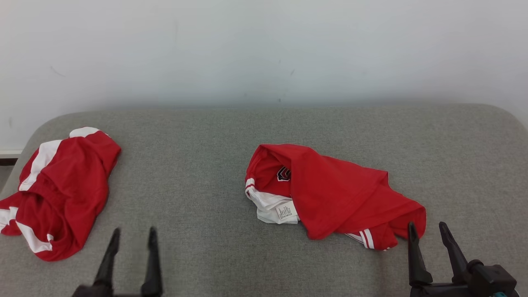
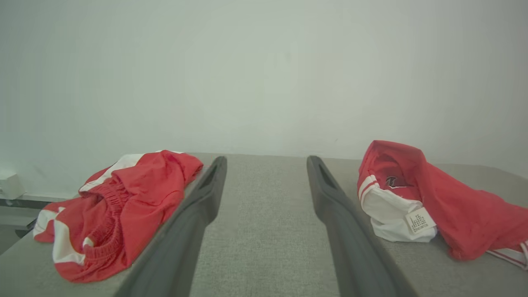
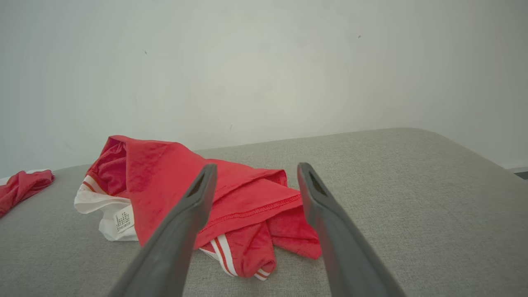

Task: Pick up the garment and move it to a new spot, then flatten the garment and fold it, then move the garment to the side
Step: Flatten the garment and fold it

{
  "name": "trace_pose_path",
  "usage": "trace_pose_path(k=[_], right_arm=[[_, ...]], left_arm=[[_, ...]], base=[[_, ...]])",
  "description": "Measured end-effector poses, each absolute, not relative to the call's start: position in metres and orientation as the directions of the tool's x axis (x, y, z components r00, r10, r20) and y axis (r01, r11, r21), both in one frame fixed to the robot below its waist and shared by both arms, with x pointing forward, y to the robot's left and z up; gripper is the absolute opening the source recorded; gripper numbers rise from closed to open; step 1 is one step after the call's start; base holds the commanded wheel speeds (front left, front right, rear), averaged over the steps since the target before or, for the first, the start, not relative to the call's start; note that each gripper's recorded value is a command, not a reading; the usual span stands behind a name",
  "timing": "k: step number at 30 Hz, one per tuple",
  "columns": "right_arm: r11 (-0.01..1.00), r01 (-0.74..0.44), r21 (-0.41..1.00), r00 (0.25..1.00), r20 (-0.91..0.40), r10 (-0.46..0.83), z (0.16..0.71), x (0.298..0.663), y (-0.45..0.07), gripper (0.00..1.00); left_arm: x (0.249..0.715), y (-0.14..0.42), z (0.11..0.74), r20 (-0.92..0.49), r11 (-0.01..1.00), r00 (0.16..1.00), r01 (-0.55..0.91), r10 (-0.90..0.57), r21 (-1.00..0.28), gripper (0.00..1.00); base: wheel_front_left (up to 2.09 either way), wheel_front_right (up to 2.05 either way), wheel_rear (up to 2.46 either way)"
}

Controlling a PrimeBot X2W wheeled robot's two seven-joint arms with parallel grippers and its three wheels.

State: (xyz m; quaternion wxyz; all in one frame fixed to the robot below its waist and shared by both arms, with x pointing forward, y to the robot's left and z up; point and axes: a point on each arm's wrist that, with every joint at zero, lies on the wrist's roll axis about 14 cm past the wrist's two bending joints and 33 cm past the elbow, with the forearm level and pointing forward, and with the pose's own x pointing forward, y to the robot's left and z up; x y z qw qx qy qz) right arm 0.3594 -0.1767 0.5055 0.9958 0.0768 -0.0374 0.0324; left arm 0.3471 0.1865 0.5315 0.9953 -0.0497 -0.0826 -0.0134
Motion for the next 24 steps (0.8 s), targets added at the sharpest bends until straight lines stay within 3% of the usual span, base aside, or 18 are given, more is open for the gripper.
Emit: trace_pose_path(k=[11,21,24], right_arm=[[0.984,-0.061,0.168,0.997,0.050,0.053,0.496,0.359,-0.177,1.00],[0.980,0.058,0.188,0.998,0.005,-0.060,0.481,0.347,-0.211,1.00],[0.979,0.089,0.185,0.996,-0.004,-0.090,0.479,0.344,-0.221,1.00]], left_arm=[[0.411,0.097,0.579,0.281,0.944,0.910,0.327,-0.304,-0.038,1.00],[0.450,0.044,0.548,0.156,0.888,0.881,0.458,-0.448,-0.039,1.00],[0.458,0.035,0.524,0.060,0.878,0.878,0.477,-0.474,-0.040,1.00]], base=[[0.00,0.00,0.00],[0.00,0.00,0.00],[0.00,0.00,0.00]])
